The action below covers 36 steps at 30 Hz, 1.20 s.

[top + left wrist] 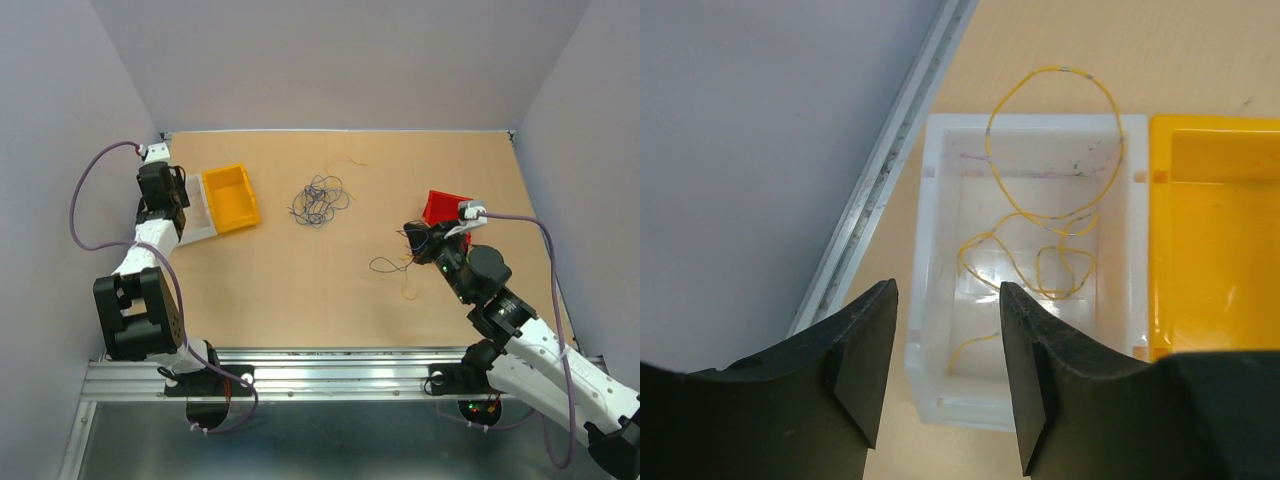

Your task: Untangle the cables

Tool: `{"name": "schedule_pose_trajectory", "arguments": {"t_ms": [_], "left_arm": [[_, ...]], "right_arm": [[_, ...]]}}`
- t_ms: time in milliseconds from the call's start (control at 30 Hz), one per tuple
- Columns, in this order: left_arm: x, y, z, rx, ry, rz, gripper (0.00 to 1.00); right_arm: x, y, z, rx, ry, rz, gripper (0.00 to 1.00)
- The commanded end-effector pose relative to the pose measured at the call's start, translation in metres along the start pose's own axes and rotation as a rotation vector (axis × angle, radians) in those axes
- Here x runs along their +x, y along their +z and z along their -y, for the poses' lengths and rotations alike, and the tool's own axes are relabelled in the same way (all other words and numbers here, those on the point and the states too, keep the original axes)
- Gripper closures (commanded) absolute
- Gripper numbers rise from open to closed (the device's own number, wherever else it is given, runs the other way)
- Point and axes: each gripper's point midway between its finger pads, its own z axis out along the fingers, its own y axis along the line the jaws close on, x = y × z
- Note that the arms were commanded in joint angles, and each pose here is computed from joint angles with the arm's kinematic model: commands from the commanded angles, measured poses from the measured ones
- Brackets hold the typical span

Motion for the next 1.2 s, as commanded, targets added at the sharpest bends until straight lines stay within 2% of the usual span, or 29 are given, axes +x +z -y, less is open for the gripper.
{"name": "schedule_pose_trajectory", "arguments": {"t_ms": [0,100,200,367,633,967,1067,1167], "left_arm": [[-0.044,-0.021,0.016,0.125,0.002,0.146,0.43],[-0.051,-0.011,0.023,0.152,0.000,0.140,0.36],[-0.057,0.001,0.025,0.144,-0.003,0.095,0.35],[-0.043,0.028,0.039,0.184,0.013,0.015,0.40],[-0.023,0.054,0.032,0.112,0.037,-0.058,0.49],[-0.007,0.067,0.020,0.036,0.057,-0.103,0.49],[-0.007,0.072,0.020,0.038,0.056,-0.106,0.58],[-0.005,0.075,0.021,0.040,0.061,-0.112,0.89]], "right_arm": [[-0.007,0.005,-0.008,-0.024,-0.001,0.013,0.99],[-0.004,0.009,-0.011,-0.035,-0.002,-0.001,0.99],[-0.002,0.013,-0.013,-0.035,-0.001,-0.013,0.99],[-0.001,0.014,-0.013,-0.035,0.003,-0.013,0.99],[-0.004,0.010,-0.013,-0.040,0.005,0.004,0.99],[-0.007,0.005,-0.011,-0.043,0.003,0.019,0.99],[-0.007,0.004,-0.011,-0.043,0.001,0.024,0.99],[-0.007,0.004,-0.010,-0.042,0.001,0.025,0.99]]}}
